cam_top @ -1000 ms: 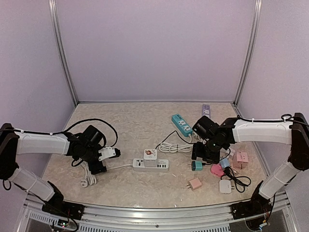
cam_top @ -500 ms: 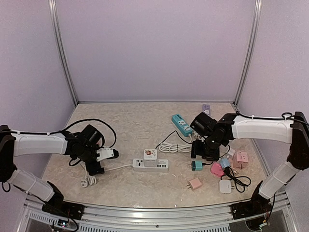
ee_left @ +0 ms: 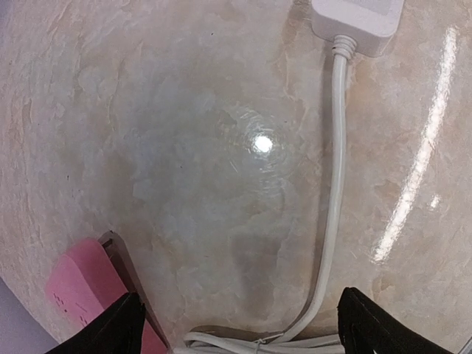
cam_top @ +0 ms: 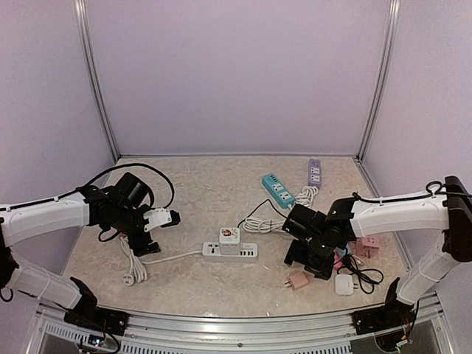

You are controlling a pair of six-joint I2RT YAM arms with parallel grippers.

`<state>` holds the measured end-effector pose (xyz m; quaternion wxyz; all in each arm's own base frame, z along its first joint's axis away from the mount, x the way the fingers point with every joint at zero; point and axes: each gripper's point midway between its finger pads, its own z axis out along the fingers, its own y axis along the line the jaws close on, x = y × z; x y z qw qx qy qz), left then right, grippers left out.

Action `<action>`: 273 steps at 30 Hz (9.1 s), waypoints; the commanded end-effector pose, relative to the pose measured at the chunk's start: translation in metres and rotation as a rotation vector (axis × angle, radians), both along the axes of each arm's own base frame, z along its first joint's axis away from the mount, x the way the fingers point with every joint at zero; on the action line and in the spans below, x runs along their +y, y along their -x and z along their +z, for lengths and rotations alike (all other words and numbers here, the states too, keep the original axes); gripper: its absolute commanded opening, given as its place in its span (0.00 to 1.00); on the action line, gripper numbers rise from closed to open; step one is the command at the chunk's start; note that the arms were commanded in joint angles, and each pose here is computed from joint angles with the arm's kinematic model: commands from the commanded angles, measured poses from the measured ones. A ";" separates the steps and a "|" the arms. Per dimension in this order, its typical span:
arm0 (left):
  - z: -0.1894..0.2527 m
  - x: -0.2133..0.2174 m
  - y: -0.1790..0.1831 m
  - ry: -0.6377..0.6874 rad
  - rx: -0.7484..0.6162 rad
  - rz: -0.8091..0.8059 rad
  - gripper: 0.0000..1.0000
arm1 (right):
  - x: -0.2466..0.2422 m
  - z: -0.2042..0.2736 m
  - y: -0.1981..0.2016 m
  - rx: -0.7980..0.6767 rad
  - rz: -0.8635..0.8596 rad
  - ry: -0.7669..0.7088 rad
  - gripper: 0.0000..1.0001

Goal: Insert the plug
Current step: Pick up the plug from the center of the board, then insert the plug into the socket.

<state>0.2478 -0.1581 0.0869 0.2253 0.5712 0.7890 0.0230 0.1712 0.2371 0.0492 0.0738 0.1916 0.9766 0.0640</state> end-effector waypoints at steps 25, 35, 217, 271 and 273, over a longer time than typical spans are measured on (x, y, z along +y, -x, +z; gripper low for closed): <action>-0.004 0.013 0.011 0.011 -0.024 0.018 0.90 | 0.008 -0.028 0.013 0.100 -0.396 -0.045 0.79; -0.006 0.016 0.011 0.000 -0.023 0.019 0.90 | 0.021 -0.036 0.004 0.096 -0.289 -0.079 0.41; -0.013 0.058 0.017 0.132 0.165 0.156 0.73 | 0.234 0.034 -0.061 -0.221 1.878 0.239 0.00; -0.007 0.071 0.001 0.190 0.152 0.256 0.75 | 0.190 0.023 -0.042 -0.039 1.866 0.445 0.00; -0.007 0.071 0.000 0.192 0.150 0.260 0.75 | 0.189 0.015 -0.037 -0.008 1.872 0.420 0.00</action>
